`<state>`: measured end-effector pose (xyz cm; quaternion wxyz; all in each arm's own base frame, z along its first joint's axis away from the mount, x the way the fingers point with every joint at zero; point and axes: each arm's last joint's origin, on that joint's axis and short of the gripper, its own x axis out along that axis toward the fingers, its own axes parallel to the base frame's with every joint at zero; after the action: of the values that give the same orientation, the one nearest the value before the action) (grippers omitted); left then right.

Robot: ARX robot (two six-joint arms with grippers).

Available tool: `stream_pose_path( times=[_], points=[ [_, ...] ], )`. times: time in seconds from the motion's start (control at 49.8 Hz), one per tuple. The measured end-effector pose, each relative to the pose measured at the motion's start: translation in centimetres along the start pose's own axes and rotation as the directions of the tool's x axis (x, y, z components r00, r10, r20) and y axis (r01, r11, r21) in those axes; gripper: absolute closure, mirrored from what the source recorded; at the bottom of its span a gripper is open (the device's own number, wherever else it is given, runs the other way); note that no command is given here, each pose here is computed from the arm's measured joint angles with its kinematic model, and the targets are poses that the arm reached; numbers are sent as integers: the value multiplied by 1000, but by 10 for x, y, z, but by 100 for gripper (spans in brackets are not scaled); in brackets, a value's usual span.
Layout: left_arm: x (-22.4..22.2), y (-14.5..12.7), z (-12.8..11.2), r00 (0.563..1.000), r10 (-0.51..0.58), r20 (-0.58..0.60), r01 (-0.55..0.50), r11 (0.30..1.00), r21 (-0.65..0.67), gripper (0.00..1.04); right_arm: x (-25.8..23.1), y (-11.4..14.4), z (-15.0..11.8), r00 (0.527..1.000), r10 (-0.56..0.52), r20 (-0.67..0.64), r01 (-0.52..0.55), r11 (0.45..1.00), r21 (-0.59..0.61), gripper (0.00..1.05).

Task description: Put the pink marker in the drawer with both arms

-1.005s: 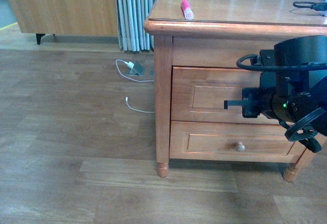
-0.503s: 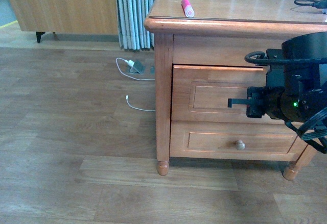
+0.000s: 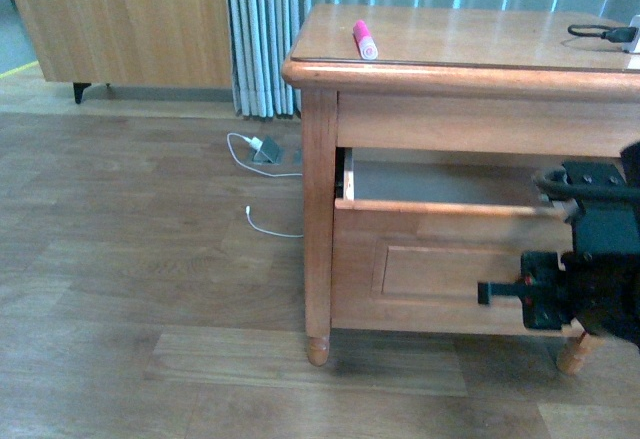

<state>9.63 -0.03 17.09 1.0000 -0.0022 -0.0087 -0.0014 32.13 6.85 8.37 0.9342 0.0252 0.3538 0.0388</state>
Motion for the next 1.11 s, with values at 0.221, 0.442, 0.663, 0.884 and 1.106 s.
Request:
stream_pose_path(
  times=[0.221, 0.442, 0.663, 0.884, 1.106],
  points=[
    [0, 0, 0, 1000, 0, 0, 0, 1000, 0, 6, -39, 0, -28, 998, 56, -35, -56, 998, 16, 62],
    [0, 0, 0, 1000, 0, 0, 0, 1000, 0, 6, -80, 3, -25, 991, 134, 12, -134, 990, 38, 30],
    [0, 0, 0, 1000, 0, 0, 0, 1000, 0, 6, -123, -3, -8, 981, 149, 122, -158, 985, 68, 8],
    [0, 0, 0, 1000, 0, 0, 0, 1000, 0, 6, -166, -14, 0, 962, 131, 240, -154, 985, 78, 8],
    [0, 0, 0, 1000, 0, 0, 0, 1000, 0, 6, -203, -30, -9, 938, 127, 321, -162, 983, 84, 8]
  ],
)
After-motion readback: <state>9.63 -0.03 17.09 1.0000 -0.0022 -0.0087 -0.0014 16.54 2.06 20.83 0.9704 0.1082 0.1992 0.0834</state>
